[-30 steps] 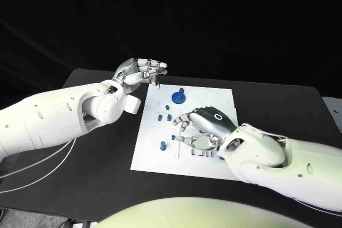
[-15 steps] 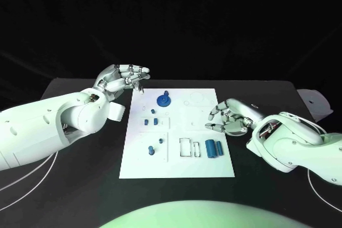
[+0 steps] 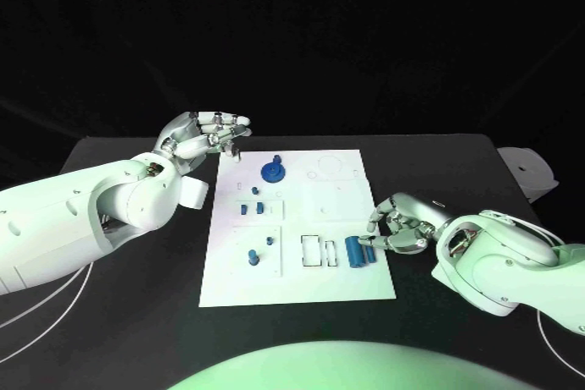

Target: Assemble the parts on the task board

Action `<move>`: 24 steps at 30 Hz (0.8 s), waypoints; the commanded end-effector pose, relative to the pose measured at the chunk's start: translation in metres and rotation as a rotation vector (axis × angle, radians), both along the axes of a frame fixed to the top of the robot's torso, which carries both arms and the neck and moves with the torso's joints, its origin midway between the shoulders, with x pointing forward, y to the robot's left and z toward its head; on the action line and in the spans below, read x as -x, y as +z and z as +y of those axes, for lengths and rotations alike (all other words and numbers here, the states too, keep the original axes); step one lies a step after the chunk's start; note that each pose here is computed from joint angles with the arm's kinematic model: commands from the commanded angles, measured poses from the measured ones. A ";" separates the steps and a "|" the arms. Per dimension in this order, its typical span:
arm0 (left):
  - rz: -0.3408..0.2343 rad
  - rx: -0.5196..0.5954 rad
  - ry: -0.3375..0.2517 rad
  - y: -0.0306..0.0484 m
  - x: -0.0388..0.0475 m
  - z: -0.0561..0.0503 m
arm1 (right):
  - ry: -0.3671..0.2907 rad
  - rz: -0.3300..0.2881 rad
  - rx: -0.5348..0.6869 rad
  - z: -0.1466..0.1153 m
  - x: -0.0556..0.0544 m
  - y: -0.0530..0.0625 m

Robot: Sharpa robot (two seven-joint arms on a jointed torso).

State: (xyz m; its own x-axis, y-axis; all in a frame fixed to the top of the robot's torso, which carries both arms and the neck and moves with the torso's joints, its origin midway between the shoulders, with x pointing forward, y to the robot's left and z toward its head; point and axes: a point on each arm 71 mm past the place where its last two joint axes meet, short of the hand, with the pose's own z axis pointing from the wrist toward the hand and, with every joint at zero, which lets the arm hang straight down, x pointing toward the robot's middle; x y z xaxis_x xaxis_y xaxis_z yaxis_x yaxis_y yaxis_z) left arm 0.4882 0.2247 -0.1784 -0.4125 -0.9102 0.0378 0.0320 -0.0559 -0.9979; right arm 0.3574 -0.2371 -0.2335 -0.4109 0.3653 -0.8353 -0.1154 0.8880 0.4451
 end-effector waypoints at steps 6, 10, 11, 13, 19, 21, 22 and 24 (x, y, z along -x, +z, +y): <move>-0.002 0.010 -0.014 0.0010 0.0012 -0.001 | 0.003 0.003 0.064 0.008 0.007 -0.009; -0.011 0.010 -0.003 0.0015 0.0010 0.001 | 0.015 -0.012 0.073 0.012 0.008 -0.010; -0.012 0.010 -0.001 0.0016 0.0009 0.001 | 0.018 -0.014 0.075 0.013 0.008 -0.010; -0.013 0.009 0.002 0.0016 0.0008 0.002 | 0.023 -0.014 0.079 0.014 0.008 -0.011; -0.013 0.010 0.000 0.0016 0.0010 0.002 | 0.034 -0.008 0.089 0.017 0.007 -0.014; -0.013 0.010 0.000 0.0016 0.0010 0.002 | 0.040 -0.005 0.091 0.019 0.007 -0.015; -0.013 0.010 0.000 0.0016 0.0010 0.002 | 0.042 -0.003 0.092 0.020 0.007 -0.016; -0.013 0.010 0.000 0.0017 0.0011 0.002 | 0.048 0.000 0.094 0.022 0.006 -0.018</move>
State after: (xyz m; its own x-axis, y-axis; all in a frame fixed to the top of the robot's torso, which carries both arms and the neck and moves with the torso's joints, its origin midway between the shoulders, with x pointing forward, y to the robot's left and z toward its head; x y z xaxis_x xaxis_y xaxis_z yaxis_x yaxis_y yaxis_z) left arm 0.4876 0.2281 -0.1784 -0.4064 -0.9130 0.0352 0.0345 -0.0538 -0.9980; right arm 0.3515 -0.2164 -0.2494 -0.4202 0.2984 -0.8570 -0.1445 0.9103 0.3878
